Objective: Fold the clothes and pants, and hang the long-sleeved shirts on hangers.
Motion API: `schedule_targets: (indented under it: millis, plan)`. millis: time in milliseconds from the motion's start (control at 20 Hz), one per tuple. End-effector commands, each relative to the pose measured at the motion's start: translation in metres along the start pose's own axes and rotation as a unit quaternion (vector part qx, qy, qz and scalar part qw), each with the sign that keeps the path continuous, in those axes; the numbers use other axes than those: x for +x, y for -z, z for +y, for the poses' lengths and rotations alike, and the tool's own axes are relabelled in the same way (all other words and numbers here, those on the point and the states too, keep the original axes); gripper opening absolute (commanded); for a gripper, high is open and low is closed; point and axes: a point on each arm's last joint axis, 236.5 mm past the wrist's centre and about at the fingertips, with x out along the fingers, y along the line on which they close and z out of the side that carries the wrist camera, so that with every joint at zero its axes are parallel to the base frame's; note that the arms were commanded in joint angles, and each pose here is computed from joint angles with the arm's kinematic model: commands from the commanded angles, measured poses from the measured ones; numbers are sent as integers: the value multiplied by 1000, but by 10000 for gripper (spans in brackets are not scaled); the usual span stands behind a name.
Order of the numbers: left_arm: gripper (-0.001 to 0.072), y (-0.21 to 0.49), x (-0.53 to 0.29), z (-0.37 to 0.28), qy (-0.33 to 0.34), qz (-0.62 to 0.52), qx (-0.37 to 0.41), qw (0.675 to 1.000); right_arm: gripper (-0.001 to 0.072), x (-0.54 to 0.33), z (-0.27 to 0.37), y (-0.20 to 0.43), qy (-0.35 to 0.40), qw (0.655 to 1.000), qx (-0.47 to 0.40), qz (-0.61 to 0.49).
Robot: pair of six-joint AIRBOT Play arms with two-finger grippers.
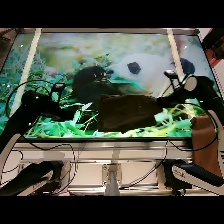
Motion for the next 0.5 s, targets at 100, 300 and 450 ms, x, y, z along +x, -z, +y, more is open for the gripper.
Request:
schedule_targets:
  millis: [100,300,450]
  plan:
    - [8,-15,-25,29,-52,-67,12,996,42,-12,-22,26,-110,989,101,19]
    - [8,-16,-25,28,-49,-68,12,996,280,9,6,78,-164,974,108,116]
    - [8,-23,-26,26,-46,-84,13,995,590,32,15,114,-172,966,94,167]
